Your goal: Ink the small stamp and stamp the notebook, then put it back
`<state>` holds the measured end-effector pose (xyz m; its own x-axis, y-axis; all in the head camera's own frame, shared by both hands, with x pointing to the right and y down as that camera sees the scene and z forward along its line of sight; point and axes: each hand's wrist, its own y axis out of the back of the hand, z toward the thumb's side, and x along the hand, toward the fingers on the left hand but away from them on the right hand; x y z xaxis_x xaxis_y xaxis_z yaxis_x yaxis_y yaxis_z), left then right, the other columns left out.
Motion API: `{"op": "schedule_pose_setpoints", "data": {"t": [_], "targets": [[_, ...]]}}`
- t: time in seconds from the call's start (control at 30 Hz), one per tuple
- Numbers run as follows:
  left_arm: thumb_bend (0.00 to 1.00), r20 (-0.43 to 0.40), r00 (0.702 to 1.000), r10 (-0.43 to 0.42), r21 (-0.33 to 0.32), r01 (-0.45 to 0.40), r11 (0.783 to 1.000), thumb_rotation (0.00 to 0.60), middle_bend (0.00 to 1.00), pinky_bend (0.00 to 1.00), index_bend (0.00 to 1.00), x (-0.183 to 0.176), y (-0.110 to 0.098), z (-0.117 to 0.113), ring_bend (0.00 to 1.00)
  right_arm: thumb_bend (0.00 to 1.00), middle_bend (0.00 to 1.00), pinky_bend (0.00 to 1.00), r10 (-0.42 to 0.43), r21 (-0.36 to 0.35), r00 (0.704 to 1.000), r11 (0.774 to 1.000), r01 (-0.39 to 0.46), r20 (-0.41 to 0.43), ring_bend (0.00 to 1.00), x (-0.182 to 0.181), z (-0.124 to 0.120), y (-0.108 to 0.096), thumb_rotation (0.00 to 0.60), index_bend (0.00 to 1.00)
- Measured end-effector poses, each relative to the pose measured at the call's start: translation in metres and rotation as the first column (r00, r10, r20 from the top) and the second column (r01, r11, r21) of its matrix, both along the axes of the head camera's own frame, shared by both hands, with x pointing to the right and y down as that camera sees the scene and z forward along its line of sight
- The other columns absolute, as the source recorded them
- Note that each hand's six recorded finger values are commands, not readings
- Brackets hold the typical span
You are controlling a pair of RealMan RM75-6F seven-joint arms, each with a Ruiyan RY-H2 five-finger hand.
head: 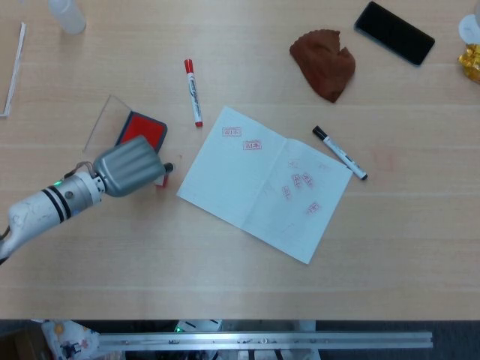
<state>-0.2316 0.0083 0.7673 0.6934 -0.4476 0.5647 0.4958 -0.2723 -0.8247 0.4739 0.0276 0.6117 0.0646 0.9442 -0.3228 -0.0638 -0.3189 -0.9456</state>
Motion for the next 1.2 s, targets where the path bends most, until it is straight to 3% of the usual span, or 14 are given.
{"op": "schedule_pose_setpoints", "data": {"t": [0.23,0.6,1.2], "targets": [[0.27,-0.007,1.000,-0.022,-0.041,0.021,0.999,0.600,0.95,1.00,0.39,-0.003,0.007,-0.004,0.93,0.18,0.14,0.18,-0.002,0.002,1.000,1.000,0.002,0.002,0.08,0.000,0.000,0.001,0.600,0.06],[0.27,-0.007,1.000,0.015,0.015,-0.015,1.000,0.600,0.94,1.00,0.40,0.007,-0.003,-0.004,0.92,0.18,0.14,0.18,0.005,0.003,1.000,1.000,-0.005,-0.002,0.08,0.002,-0.002,0.003,0.600,0.06],[0.27,-0.010,0.998,-0.061,-0.064,0.061,0.996,0.600,0.94,1.00,0.46,0.023,-0.006,0.004,0.92,0.18,0.14,0.18,0.018,-0.002,1.000,1.000,-0.018,-0.008,0.08,0.008,-0.001,0.003,0.600,0.06]]}}
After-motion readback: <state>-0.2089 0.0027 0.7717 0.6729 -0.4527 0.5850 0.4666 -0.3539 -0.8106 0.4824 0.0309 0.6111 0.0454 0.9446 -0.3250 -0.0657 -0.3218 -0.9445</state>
